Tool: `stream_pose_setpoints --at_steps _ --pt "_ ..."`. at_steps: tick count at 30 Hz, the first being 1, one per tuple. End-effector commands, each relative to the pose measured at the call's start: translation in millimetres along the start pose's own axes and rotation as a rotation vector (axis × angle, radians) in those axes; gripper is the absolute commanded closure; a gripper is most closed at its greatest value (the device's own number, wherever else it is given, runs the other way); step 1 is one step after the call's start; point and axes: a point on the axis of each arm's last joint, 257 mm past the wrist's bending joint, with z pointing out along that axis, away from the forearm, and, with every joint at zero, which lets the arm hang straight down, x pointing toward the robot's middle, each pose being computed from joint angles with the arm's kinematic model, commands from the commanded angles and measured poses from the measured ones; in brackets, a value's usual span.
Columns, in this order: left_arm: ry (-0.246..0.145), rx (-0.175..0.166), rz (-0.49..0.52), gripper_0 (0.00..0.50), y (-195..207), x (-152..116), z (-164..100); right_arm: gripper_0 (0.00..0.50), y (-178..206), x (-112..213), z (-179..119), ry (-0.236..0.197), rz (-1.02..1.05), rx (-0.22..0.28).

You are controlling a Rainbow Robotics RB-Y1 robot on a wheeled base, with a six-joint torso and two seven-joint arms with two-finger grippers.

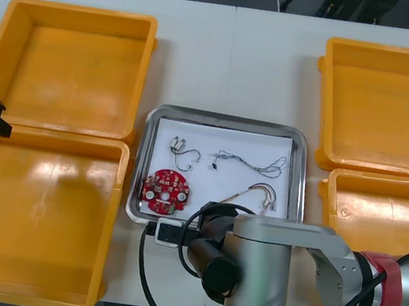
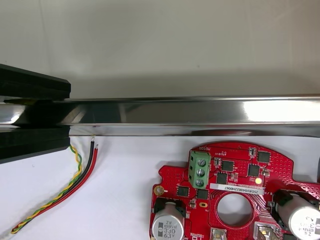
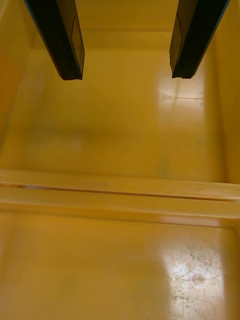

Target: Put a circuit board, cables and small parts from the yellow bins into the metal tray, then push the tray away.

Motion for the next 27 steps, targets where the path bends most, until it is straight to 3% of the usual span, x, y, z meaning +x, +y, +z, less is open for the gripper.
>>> stream_pose_setpoints --at_steps 1,16,27 --pt "0.003 -0.003 0.087 0.000 -4.4 6.2 1.7 0.500 -13.7 3.6 -2.1 -0.011 -0.067 0.040" --pt "0.003 -0.003 0.087 0.000 -4.4 6.2 1.7 0.500 -65.8 -3.4 -8.6 -0.041 -0.104 0.199" --pt "0.003 -0.003 0.087 0.000 -4.4 6.2 1.7 0.500 -92.2 -10.3 -9.3 -0.069 -0.101 0.260"
